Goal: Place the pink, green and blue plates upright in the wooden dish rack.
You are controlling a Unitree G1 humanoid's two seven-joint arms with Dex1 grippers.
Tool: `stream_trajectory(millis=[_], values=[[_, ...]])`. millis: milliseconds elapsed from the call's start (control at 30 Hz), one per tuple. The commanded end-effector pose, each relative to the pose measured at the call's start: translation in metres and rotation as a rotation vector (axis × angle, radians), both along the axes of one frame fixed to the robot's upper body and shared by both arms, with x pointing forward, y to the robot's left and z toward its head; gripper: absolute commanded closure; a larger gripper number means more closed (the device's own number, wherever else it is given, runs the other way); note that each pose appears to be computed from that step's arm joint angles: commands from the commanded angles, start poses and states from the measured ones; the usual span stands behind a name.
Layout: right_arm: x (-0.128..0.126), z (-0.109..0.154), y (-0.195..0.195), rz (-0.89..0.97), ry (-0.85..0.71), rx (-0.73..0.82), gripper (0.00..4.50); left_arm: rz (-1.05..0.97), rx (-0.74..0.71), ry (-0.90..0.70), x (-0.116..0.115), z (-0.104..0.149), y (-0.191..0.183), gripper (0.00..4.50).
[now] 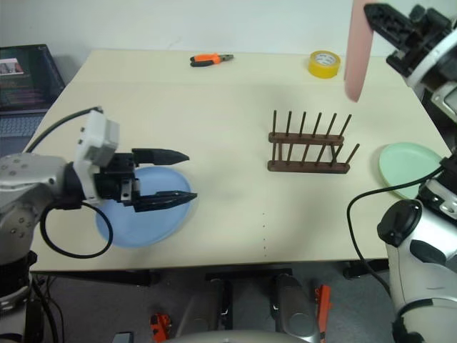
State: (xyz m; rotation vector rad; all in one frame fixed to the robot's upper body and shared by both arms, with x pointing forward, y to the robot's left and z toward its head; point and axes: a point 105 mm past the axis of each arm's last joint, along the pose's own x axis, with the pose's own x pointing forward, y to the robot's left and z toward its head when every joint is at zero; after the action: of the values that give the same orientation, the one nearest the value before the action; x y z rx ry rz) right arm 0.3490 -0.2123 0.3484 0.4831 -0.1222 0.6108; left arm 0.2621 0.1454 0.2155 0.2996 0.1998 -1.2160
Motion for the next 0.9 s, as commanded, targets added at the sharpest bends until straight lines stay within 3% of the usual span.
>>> stream_trajectory(millis=[33,300,900], values=[[-0.007,0.008,-0.012,-0.024,-0.031,0.055,4.50,-0.032,-0.004,-0.042,0.001,0.009,-0.005,0.04],[-0.006,-0.013,-0.029,0.041,0.048,0.185,4.50,-0.027,-0.001,-0.028,0.003,0.008,-0.005,0.04],[-0.016,-0.040,-0.063,0.124,0.095,0.205,4.50,0.018,0.008,-0.025,0.002,0.008,-0.001,0.04]])
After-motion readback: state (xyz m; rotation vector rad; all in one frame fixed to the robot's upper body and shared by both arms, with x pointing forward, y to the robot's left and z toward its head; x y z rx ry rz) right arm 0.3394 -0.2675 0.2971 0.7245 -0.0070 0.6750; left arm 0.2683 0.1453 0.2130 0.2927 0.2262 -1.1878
